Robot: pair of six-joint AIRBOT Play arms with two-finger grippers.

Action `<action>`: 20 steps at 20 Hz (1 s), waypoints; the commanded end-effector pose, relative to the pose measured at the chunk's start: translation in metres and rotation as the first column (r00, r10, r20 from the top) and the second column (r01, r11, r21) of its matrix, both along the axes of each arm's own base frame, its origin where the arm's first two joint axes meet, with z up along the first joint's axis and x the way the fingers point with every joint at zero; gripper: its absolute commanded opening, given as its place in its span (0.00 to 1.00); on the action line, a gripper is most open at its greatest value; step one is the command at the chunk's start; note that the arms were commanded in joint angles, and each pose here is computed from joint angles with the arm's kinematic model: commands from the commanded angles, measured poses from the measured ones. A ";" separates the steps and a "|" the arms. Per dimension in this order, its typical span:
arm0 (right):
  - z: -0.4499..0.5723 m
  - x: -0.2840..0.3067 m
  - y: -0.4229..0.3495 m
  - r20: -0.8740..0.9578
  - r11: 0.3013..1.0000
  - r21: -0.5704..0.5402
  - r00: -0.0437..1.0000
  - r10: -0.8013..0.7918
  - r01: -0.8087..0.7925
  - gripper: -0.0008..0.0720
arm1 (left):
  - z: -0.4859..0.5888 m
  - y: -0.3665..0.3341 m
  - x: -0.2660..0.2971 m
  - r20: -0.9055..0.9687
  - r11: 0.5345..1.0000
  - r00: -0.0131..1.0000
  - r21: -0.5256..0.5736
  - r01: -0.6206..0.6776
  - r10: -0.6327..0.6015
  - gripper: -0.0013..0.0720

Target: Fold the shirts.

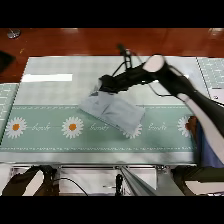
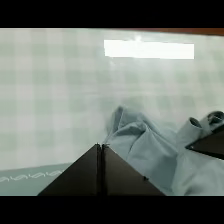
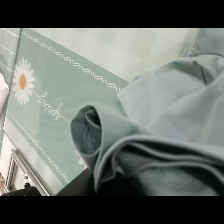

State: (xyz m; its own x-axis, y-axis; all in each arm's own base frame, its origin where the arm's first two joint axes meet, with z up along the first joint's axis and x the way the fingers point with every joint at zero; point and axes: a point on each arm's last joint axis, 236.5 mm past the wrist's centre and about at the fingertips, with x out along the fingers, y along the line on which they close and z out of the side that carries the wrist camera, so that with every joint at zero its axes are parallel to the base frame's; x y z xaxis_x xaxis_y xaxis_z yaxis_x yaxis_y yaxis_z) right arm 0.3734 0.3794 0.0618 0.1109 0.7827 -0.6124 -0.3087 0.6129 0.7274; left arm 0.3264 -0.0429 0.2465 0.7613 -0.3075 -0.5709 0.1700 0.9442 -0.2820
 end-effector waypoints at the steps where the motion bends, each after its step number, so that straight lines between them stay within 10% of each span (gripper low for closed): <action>1: -0.041 0.012 0.036 -0.050 1.000 -0.017 0.999 0.008 -0.009 0.05 | -0.038 -0.019 -0.024 -0.022 0.996 1.000 -0.082 0.017 -0.019 0.05; 3: -0.054 0.026 0.036 -0.058 0.999 -0.017 0.998 -0.040 0.040 0.88 | -0.063 -0.032 -0.024 -0.064 0.988 0.997 -0.149 0.028 -0.038 0.05; 8: 0.003 0.039 -0.048 -0.113 0.999 0.011 0.992 -0.050 0.052 0.87 | -0.109 -0.031 -0.018 -0.131 0.985 0.991 -0.174 -0.011 -0.011 0.05; 11: 0.049 0.015 -0.150 -0.040 0.984 -0.175 0.998 -0.043 0.035 0.87 | -0.120 -0.031 -0.021 -0.156 0.984 0.988 -0.177 -0.017 -0.012 0.05; 15: 0.054 -0.023 -0.280 0.233 0.785 -0.459 0.909 -0.346 0.416 0.87 | -0.137 -0.030 -0.022 -0.182 0.982 0.983 -0.183 -0.035 0.001 0.05; 20: -0.075 -0.082 -0.278 -0.046 0.595 -0.202 0.599 -0.799 0.778 0.87 | -0.168 -0.031 -0.032 -0.253 0.980 0.968 -0.192 -0.049 -0.001 0.05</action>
State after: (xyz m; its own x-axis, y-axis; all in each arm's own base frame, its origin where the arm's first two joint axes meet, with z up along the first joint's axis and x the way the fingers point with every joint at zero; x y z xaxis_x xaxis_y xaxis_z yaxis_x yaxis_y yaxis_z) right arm 0.3116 0.1105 0.0406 0.4407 0.3245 -0.8370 0.1879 0.8784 0.4395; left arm 0.2993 -0.0735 0.0932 0.6300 -0.4133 -0.6575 0.0666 0.8723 -0.4844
